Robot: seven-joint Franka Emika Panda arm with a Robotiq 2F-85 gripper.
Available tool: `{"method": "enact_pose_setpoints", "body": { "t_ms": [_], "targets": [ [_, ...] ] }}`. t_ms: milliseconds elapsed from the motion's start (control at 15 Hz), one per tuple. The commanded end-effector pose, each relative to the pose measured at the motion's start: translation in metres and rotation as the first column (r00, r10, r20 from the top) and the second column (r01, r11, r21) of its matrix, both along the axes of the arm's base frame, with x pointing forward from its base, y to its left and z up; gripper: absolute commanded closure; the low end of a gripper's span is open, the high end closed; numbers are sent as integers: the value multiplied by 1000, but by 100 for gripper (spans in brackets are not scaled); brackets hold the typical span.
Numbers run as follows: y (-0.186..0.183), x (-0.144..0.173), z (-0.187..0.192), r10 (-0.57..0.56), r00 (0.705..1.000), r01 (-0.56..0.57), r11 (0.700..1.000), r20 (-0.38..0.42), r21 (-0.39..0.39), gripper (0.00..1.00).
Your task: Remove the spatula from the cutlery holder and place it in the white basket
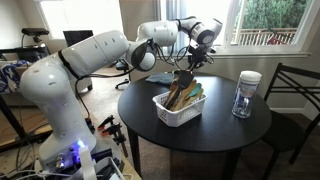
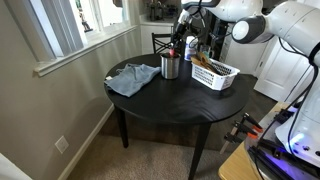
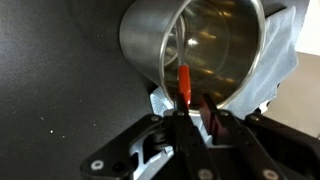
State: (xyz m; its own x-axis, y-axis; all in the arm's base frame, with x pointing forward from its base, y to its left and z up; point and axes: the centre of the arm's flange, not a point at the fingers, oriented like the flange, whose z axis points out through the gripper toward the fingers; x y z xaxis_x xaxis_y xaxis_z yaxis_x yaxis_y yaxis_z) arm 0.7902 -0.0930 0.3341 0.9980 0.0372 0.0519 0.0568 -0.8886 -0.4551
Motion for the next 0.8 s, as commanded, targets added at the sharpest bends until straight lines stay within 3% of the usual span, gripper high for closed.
{"method": "enact_pose_setpoints", "body": {
  "t_ms": [0,67,400,733],
  "targets": [
    [-15,37,19,38,999,-38,999,-2,2,95],
    [-15,37,22,40,999,-40,999,3,0,98],
    [-15,33,54,53,997,-52,999,51,-16,93],
    [-6,30,110,81,989,-77,997,125,-31,93]
  ]
}}
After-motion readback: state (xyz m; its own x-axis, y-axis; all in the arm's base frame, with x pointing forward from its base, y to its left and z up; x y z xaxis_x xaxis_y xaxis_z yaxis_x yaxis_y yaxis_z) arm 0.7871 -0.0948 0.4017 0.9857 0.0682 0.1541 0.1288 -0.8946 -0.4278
